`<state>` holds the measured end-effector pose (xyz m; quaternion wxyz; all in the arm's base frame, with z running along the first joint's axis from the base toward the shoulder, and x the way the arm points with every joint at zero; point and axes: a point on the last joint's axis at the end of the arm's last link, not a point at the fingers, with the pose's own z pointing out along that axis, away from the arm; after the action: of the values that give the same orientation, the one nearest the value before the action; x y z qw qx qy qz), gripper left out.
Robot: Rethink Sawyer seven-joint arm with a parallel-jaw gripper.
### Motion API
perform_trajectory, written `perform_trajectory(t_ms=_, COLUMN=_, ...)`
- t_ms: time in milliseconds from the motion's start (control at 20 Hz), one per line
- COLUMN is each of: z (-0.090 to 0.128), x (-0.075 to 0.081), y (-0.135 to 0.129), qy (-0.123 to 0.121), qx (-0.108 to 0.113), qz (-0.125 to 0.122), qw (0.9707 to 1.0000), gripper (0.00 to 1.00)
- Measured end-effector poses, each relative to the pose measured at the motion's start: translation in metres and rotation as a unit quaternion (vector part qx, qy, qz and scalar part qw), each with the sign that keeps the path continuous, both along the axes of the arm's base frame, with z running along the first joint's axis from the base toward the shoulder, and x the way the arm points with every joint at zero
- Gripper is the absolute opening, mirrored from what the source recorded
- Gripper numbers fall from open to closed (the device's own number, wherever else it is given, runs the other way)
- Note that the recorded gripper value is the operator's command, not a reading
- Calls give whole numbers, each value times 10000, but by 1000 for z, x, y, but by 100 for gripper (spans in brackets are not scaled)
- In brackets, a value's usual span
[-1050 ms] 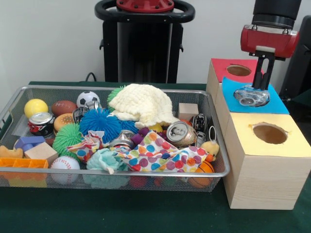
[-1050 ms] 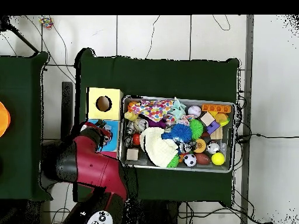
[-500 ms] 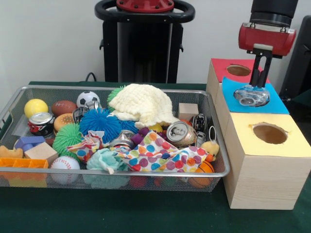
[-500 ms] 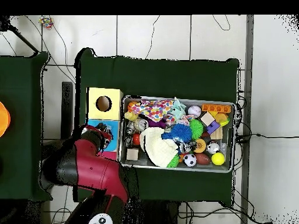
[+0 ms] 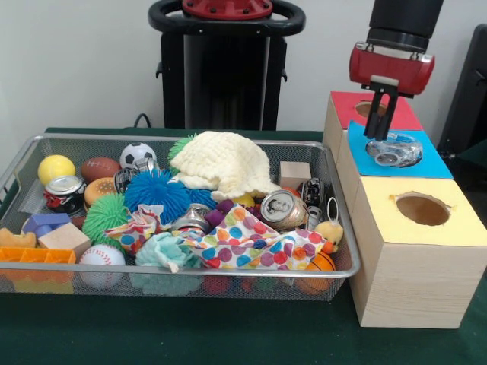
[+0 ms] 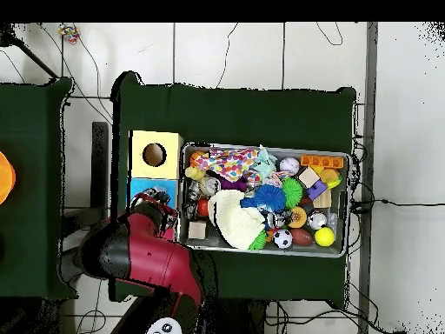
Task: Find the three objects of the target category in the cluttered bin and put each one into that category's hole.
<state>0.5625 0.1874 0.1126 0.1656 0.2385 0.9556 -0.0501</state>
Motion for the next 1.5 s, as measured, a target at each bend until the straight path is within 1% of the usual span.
perform_trajectory(t_ms=50, z=-3, x=-4, y=-3, qy=53, qx=2, qz=-26, qw=10000, gripper=0)
perform_trajectory(t_ms=350, z=-10, x=-14, y=-6, qy=174, qx=7, qz=-57, qw=9998, gripper=0)
perform_trajectory(t_ms=700, z=-10, x=-16, y=-3, qy=183, qx=4, qz=-33, qw=9998, gripper=0)
perform_trajectory(t_ms=1100, z=-10, x=-19, y=6, qy=189, qx=5, qz=49, qw=9998, gripper=0)
perform_trajectory(t_ms=1500, z=-7, x=-21, y=9, qy=268, qx=51, qz=56, qw=9996, gripper=0)
